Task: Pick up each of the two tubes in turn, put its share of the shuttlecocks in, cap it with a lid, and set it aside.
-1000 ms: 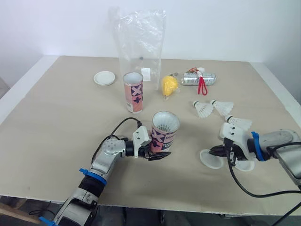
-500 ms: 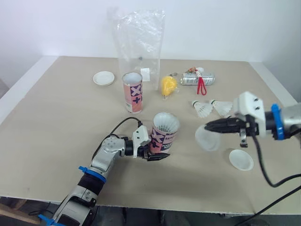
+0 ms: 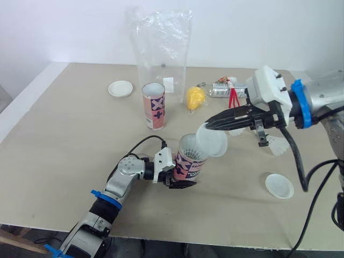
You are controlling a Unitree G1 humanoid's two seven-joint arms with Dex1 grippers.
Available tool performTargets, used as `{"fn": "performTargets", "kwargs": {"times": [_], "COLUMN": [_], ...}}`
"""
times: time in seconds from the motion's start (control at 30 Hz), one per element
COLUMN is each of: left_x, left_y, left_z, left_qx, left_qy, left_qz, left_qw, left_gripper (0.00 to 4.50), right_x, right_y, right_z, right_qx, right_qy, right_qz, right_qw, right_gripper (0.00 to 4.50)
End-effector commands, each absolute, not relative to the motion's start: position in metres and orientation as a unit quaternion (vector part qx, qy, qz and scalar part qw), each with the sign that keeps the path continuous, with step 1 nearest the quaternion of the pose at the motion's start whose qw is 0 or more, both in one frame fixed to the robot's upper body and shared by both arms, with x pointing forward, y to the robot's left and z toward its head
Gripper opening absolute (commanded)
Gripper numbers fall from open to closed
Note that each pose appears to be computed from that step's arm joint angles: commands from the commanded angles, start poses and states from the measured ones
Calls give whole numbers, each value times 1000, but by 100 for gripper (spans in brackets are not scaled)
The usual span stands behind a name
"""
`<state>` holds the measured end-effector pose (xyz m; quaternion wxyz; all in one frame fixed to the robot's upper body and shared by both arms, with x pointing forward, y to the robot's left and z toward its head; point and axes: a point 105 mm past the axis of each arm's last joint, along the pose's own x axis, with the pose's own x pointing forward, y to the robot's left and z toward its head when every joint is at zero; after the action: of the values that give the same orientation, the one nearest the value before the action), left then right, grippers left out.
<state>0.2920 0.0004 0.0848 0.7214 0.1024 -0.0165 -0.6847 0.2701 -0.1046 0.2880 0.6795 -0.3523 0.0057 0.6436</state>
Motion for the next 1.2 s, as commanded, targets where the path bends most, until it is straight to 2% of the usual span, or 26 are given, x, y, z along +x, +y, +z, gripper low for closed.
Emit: {"fn": "performTargets", "kwargs": {"times": [0.03,0.47,1.1,1.2], "left_x": [280,283,285,285], "left_y": [-3,-2,-1,-1], "left_z": [58,59,61,61], "left_qx": [101,97,92,90], "left_qy": [35,35,39,40], "left_qz": [-700,-692,-686,-684], "left_qw": [706,715,721,722], "left_gripper": [371,371,371,371], "right_x": [272,289,291,292], "right_y": [-97,-91,-89,-90], "right_z": [288,270,266,266], "right_qx": [-367,-389,-412,-412], "right_qy": [-2,8,10,11], "right_qz": [653,659,661,661], "right_qw": [662,643,627,627], "right_gripper": [12,12,12,102]}}
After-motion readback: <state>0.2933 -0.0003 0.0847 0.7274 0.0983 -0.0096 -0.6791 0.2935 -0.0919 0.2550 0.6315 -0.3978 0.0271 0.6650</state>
